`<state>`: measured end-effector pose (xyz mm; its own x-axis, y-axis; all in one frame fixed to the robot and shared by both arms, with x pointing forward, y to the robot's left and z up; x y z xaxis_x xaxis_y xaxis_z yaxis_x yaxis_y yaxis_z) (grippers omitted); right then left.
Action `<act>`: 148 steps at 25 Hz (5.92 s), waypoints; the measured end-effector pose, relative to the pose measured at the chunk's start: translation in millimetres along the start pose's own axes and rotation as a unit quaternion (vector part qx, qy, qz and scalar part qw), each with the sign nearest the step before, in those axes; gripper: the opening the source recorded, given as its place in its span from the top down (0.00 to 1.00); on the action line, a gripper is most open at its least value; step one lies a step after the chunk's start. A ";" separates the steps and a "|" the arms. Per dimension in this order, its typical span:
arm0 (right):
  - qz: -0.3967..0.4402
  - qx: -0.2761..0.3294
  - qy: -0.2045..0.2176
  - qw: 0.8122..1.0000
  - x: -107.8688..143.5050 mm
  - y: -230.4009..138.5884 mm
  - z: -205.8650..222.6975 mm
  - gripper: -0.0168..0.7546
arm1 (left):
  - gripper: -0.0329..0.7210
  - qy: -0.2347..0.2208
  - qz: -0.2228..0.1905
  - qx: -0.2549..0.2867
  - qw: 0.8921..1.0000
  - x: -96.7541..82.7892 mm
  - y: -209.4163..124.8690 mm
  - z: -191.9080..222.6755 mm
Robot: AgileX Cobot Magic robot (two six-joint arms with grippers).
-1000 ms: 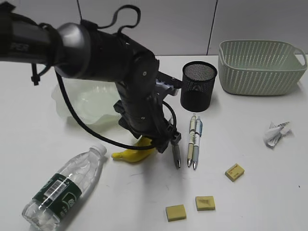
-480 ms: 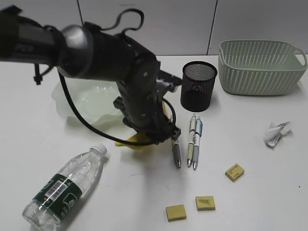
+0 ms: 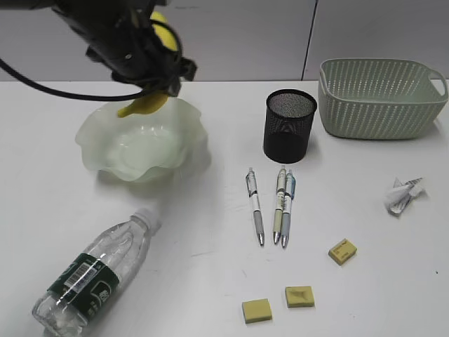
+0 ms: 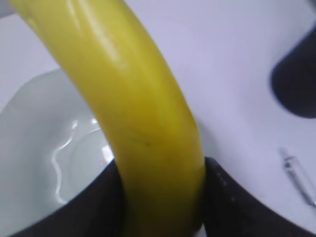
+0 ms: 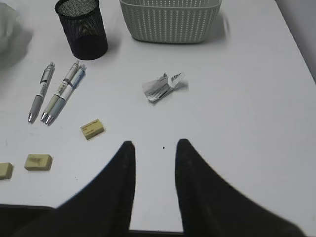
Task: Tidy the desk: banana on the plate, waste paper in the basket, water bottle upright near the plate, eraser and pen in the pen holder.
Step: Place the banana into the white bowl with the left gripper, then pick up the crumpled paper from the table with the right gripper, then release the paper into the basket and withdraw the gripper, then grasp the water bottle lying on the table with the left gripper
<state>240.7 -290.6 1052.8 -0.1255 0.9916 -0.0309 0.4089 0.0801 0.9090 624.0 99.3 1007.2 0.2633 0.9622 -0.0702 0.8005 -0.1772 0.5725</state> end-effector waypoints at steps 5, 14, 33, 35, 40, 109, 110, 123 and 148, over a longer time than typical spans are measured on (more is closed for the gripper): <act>0.000 0.000 0.000 1.000 0.1 0.0 0.0 0.67 | 0.45 0.008 -0.036 0.069 0.997 34.2 -16.8 45.0; 0.000 0.000 0.001 1.000 0.2 0.0 0.0 0.67 | 0.22 0.003 -0.025 0.084 0.996 33.7 -21.2 48.0; 0.001 -0.001 0.002 1.000 0.4 0.2 0.0 0.67 | 0.31 -0.007 -0.004 -0.180 0.984 83.5 -236.6 -271.5; 0.002 0.003 0.002 1.000 0.3 0.6 1.1 0.67 | 0.31 -0.015 -0.010 -0.187 0.982 86.9 -263.1 -275.0; 0.006 0.037 0.004 0.999 -2.1 15.1 16.2 0.66 | 0.31 -0.022 -0.027 -0.210 0.977 92.7 -298.2 -282.7; 0.021 0.214 0.012 0.977 -12.4 74.1 86.6 0.36 | 0.34 0.006 -0.019 -0.109 0.994 89.6 -275.1 -256.2; 0.017 0.191 0.012 0.981 -10.6 68.9 70.0 0.36 | 0.32 0.009 -0.012 -0.088 0.996 88.1 -267.2 -249.6; -0.023 0.052 0.008 0.998 1.4 -4.9 -10.8 0.36 | 0.18 -0.023 0.066 0.098 0.993 33.0 -141.4 -98.9; -0.024 0.037 0.006 0.999 1.0 -2.6 -9.2 0.46 | 0.51 -0.042 0.097 0.120 0.987 -19.8 -120.5 -5.2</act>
<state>231.2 -290.7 1054.3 -0.1572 0.9852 -0.0678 0.4670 0.1346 0.8739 519.6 102.7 943.8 0.4589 0.8870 -0.0514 0.8328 -0.4092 0.3728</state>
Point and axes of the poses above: a point on each arm's last joint axis where the gripper is mounted, z pointing out along that axis toward the gripper, x along the wrist's bending axis when the last joint is at zero, y = z × x, the point moved 1 cm from there along z, pointing out along that axis toward the gripper, and after that the axes turned 4 degrees about -z, right-handed, at the moved point
